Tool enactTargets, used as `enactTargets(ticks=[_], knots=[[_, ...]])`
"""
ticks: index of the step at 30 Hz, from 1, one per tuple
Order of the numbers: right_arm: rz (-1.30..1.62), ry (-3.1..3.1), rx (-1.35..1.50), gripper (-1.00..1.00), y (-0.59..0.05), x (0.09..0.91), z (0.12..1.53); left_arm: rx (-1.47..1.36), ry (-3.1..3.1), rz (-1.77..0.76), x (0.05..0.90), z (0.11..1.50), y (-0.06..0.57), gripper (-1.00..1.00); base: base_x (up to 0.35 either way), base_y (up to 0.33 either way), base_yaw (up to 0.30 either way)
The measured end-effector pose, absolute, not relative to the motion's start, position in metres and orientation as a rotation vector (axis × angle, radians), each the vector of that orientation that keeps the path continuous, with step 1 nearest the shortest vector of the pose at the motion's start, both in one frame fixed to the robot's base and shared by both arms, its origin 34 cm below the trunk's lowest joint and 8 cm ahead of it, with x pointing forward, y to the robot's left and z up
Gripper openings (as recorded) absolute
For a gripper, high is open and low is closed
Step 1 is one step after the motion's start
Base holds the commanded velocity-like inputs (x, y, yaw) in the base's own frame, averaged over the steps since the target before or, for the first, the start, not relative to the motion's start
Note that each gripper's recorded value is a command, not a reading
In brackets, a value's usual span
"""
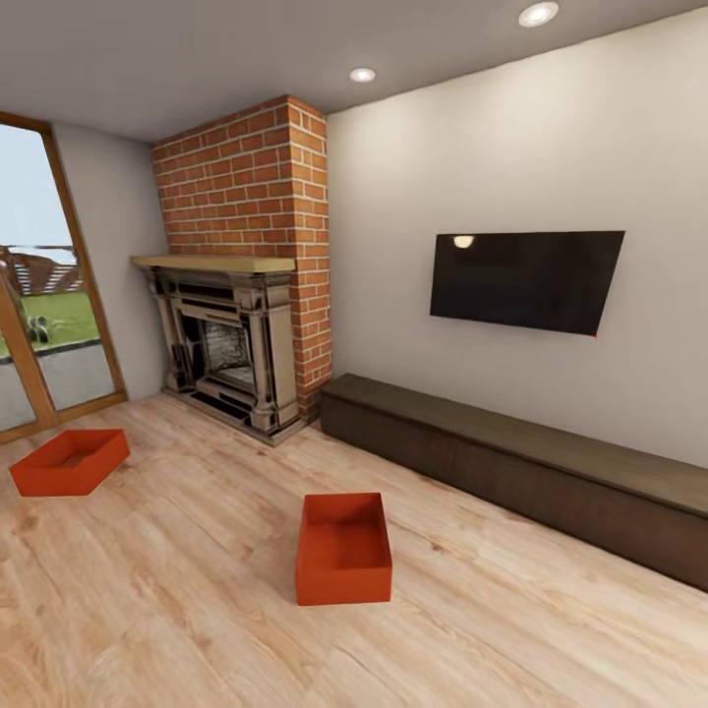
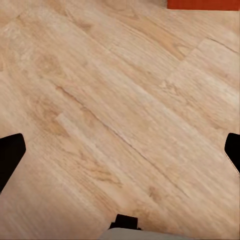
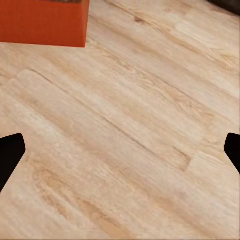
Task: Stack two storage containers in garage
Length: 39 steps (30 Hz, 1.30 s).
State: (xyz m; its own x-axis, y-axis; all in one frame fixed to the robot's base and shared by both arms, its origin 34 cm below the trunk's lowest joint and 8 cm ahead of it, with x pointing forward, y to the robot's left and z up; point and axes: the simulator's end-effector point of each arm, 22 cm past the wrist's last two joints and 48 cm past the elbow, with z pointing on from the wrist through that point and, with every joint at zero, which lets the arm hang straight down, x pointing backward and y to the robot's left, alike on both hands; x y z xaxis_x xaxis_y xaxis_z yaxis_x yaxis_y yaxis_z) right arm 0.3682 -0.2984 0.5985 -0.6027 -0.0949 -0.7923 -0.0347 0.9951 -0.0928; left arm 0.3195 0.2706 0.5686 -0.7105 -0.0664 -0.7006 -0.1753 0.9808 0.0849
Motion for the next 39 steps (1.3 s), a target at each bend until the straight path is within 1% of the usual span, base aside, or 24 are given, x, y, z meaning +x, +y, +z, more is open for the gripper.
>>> enactTargets(ticks=[39], knots=[[-0.084,2.218,-0.090,1.00,-0.2983,0.3682,0.5985,-0.167,2.359,0.185,0.3199,0.5687,0.2709,1.00,0.323,0.000,0.000]])
